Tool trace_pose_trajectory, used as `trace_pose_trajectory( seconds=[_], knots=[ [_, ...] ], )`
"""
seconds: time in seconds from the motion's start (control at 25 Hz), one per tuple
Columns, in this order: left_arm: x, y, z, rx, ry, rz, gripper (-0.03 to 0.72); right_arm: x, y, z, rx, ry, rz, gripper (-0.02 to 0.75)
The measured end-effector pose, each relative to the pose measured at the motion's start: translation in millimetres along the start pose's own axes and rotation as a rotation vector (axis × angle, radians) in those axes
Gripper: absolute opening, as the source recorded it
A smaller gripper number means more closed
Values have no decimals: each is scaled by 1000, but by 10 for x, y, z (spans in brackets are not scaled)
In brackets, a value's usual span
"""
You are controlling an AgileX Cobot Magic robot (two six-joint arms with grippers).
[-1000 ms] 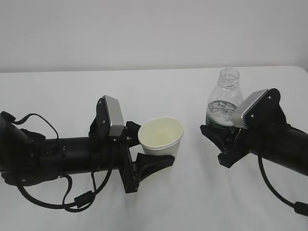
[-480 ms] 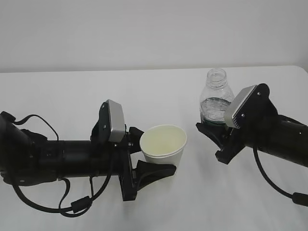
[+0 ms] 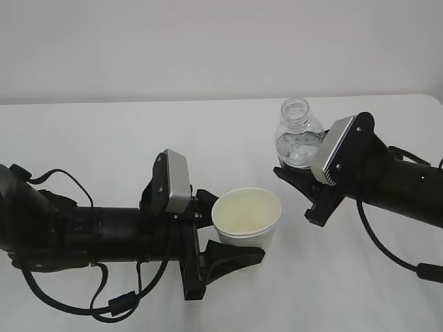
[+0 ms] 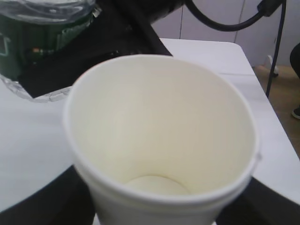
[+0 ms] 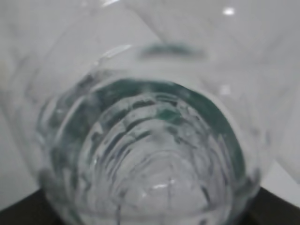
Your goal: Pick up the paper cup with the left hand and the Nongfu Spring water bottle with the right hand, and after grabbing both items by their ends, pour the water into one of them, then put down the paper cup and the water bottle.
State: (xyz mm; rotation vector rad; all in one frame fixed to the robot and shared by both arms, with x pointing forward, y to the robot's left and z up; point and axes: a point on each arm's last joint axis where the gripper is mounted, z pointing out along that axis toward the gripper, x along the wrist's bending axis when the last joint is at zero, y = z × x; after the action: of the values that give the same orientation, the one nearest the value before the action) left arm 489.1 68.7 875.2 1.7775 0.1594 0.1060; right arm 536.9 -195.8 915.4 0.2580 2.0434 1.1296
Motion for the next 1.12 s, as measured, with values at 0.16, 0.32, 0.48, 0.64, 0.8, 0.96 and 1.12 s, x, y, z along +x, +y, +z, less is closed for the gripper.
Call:
trace_pose_trajectory(
  seconds=[0.16,0.32,0.48,0.64,0.8,0.96,1.12],
  knots=[
    [0,5,-1,-1,0,1,482,-1,53,39,-18,4,-55,449],
    [-4,23,-4,-3,-4,8,482,-10,70,52,-24,1,-119,449],
    [-14,66,-12,-9,-14,24,482,-12,69,52,-23,-2,-162,449],
    [-37,99,-20,-8,-39,29,482,-12,69,52,-23,-2,-181,449],
    [-48,109,-23,-7,-50,21,482,-12,69,52,-23,-3,-237,449],
    [-57,105,-23,-3,-60,22,482,-13,71,52,-25,-5,-292,449],
    [-67,102,-24,0,-71,27,482,-15,79,52,-34,-10,-348,449]
  ],
)
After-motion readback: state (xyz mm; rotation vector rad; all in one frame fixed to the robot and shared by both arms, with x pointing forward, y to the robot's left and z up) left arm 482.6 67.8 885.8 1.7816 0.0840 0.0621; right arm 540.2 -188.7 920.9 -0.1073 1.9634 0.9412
